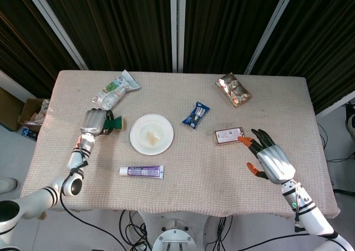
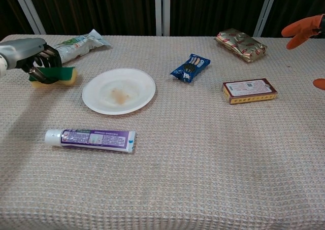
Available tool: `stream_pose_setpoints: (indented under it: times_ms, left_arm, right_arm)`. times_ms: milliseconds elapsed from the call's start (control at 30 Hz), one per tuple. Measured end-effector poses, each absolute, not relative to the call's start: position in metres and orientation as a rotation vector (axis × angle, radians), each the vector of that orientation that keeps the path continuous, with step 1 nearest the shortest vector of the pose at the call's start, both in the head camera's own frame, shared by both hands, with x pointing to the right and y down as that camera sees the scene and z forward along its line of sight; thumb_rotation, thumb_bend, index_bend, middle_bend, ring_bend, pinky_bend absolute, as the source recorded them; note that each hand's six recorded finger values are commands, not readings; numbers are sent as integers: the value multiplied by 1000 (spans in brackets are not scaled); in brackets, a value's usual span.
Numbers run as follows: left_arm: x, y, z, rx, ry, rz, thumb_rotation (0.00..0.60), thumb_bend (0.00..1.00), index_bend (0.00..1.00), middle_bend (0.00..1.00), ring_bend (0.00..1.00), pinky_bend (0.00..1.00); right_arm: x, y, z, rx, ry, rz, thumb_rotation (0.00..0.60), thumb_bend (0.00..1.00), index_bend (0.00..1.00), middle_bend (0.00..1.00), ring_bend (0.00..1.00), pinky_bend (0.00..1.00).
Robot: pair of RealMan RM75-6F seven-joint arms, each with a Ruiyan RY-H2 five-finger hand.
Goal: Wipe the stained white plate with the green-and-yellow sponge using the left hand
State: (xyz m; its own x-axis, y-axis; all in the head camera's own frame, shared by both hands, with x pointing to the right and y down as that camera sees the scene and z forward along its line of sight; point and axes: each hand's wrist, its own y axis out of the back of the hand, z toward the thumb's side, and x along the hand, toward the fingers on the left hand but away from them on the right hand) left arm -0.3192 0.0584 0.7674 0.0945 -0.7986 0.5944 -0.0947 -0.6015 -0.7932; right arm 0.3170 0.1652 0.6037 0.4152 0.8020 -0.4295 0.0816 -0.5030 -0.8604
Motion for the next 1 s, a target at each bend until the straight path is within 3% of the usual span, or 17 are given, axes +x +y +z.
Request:
stream_pose_setpoints:
  times_ms: [267, 533, 733, 1000]
  left_arm:
    - [-291, 60, 743, -1720, 713, -1388, 600, 309, 611, 554, 449, 452]
    - [-215, 66, 715, -1677, 445, -1170, 600, 310, 611, 580, 481, 495]
    - [-170, 70, 720, -1635, 251, -1121, 600, 310, 612, 588, 487, 495]
    - [-153, 75, 740, -1557, 106, -1176, 600, 310, 628, 591, 496, 495]
  right_arm:
    - [319, 164, 604, -1870, -764, 1144, 600, 267, 157, 216, 3, 80]
    - [324, 165, 604, -1865, -775, 1156, 600, 266, 157, 216, 3, 81]
    - [330, 166, 602, -1855, -788, 1168, 600, 266, 157, 216, 3, 80]
    - [338, 168, 601, -1845, -803, 1188, 600, 266, 157, 216, 3, 81]
